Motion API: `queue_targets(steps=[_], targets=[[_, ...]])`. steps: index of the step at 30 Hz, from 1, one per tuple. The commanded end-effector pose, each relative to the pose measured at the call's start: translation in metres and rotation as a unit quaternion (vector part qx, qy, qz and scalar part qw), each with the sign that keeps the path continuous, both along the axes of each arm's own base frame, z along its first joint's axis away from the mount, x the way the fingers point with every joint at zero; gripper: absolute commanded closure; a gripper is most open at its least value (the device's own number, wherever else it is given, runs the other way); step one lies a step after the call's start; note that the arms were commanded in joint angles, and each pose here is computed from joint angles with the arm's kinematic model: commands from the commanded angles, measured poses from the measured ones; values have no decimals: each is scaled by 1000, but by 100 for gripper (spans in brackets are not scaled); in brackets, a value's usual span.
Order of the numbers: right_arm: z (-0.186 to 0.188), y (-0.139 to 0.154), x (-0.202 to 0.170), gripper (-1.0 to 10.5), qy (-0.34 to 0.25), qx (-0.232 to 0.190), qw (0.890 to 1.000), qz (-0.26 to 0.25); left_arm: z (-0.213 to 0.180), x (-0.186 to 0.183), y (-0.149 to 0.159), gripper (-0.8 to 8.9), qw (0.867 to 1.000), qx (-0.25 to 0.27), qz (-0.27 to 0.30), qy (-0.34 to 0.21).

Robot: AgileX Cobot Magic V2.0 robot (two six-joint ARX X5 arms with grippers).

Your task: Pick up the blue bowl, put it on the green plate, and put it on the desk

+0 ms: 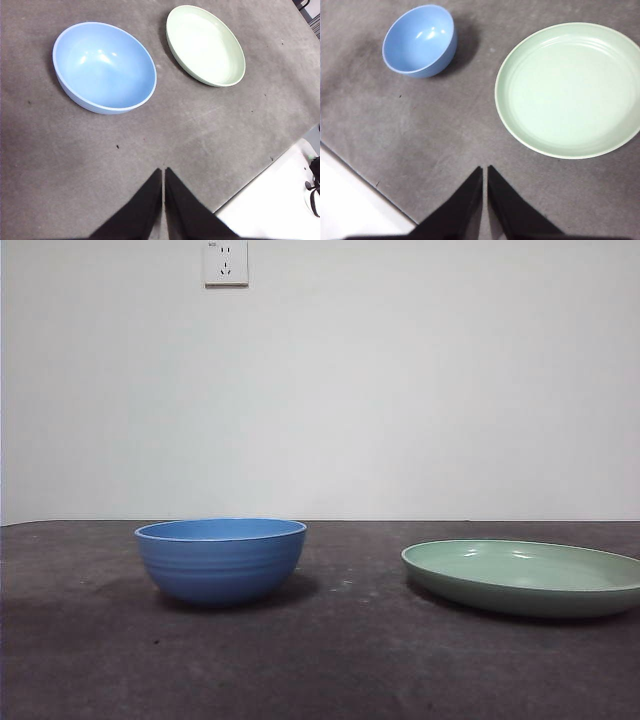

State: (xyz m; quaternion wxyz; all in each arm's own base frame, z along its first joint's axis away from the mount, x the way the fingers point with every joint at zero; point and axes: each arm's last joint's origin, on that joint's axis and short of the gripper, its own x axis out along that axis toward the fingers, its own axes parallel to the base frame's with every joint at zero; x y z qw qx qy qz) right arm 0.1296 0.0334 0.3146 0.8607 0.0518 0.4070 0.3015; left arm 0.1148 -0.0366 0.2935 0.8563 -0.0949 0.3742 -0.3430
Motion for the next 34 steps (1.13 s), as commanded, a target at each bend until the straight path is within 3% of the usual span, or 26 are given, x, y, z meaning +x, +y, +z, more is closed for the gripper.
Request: queue_targets(steps=[1, 4, 8, 11, 27, 34], targets=[[5, 1, 1, 933, -9, 0, 1000, 8, 6, 1, -1, 772, 1000, 2, -8, -19], [5, 1, 1, 860, -9, 1, 1000, 8, 6, 1, -1, 685, 1000, 1, -7, -19], [5, 1, 1, 574, -4, 5, 1000, -1, 6, 1, -1, 471, 1000, -3, -2, -13], [5, 1, 1, 547, -4, 5, 1000, -2, 6, 1, -1, 368, 1000, -4, -1, -12], [5, 1, 1, 547, -3, 6, 1000, -3, 7, 20, -5, 369, 1000, -13, 9, 18], [5, 1, 1, 547, -4, 6, 1000, -3, 22, 51, -18, 372, 999, 29, 25, 19]])
